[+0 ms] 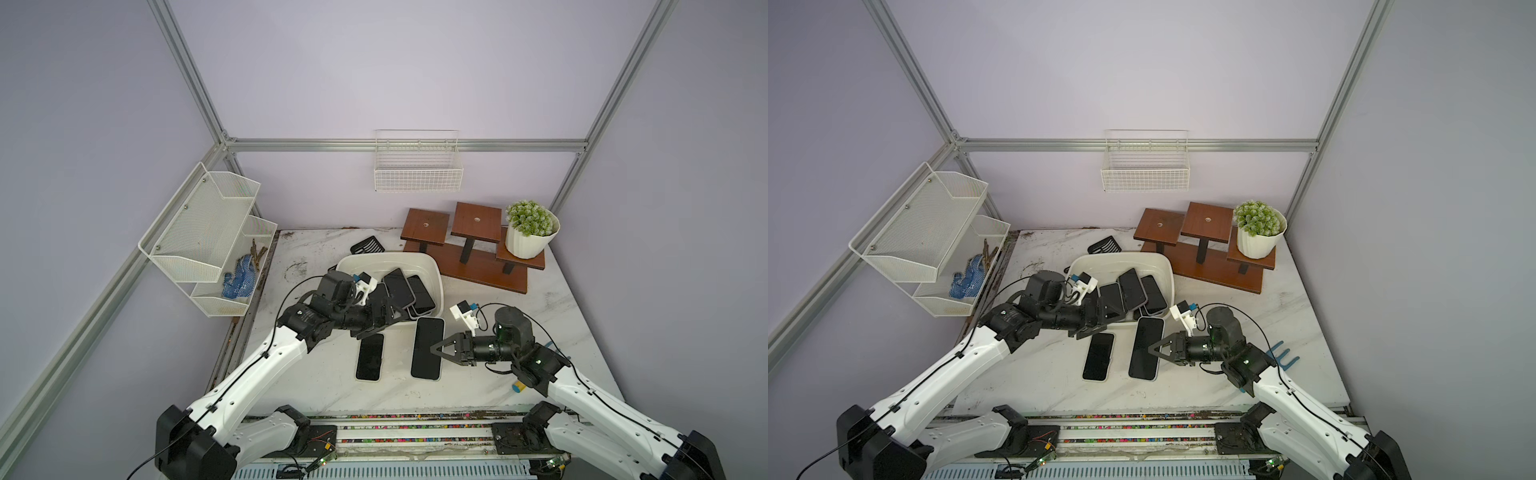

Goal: Take the phone out of the storage box
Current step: Place the phone at the center of the board.

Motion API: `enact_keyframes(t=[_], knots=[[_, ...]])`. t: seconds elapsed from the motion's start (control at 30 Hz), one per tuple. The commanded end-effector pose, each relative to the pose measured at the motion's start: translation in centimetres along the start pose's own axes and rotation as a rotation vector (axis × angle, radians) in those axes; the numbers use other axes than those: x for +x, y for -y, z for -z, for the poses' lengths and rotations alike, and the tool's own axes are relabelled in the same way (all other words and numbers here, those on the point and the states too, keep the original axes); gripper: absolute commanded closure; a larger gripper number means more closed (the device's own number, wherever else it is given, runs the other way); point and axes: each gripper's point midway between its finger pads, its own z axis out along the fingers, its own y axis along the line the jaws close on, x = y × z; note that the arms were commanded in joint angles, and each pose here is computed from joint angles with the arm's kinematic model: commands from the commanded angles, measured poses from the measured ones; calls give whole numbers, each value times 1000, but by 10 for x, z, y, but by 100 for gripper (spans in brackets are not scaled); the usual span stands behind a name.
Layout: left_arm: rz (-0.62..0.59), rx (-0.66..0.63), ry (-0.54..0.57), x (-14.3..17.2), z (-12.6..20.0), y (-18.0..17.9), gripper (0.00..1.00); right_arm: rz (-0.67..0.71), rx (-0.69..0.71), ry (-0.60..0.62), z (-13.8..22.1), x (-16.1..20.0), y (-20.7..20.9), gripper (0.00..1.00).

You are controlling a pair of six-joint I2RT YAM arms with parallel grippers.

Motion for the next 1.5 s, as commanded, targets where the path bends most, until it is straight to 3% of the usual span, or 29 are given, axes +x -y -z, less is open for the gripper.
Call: enact_keyframes(t=[0.0, 0.3, 0.57, 1.03, 1.47], knots=[[-116, -293, 106, -4, 46, -39, 0, 4, 103, -49, 0, 14, 22, 100], [-120, -339, 227, -22, 67, -42, 0, -32, 151, -46, -36, 16, 38, 100], [-121, -336, 233, -27, 66, -43, 0, -70, 241, -55, -67, 1, 59, 100], [-124, -339, 242, -32, 71, -45, 0, -139, 266, -141, -125, 0, 80, 100], [-133, -357, 247, -36, 78, -48, 0, -181, 367, -130, -147, -9, 105, 100]])
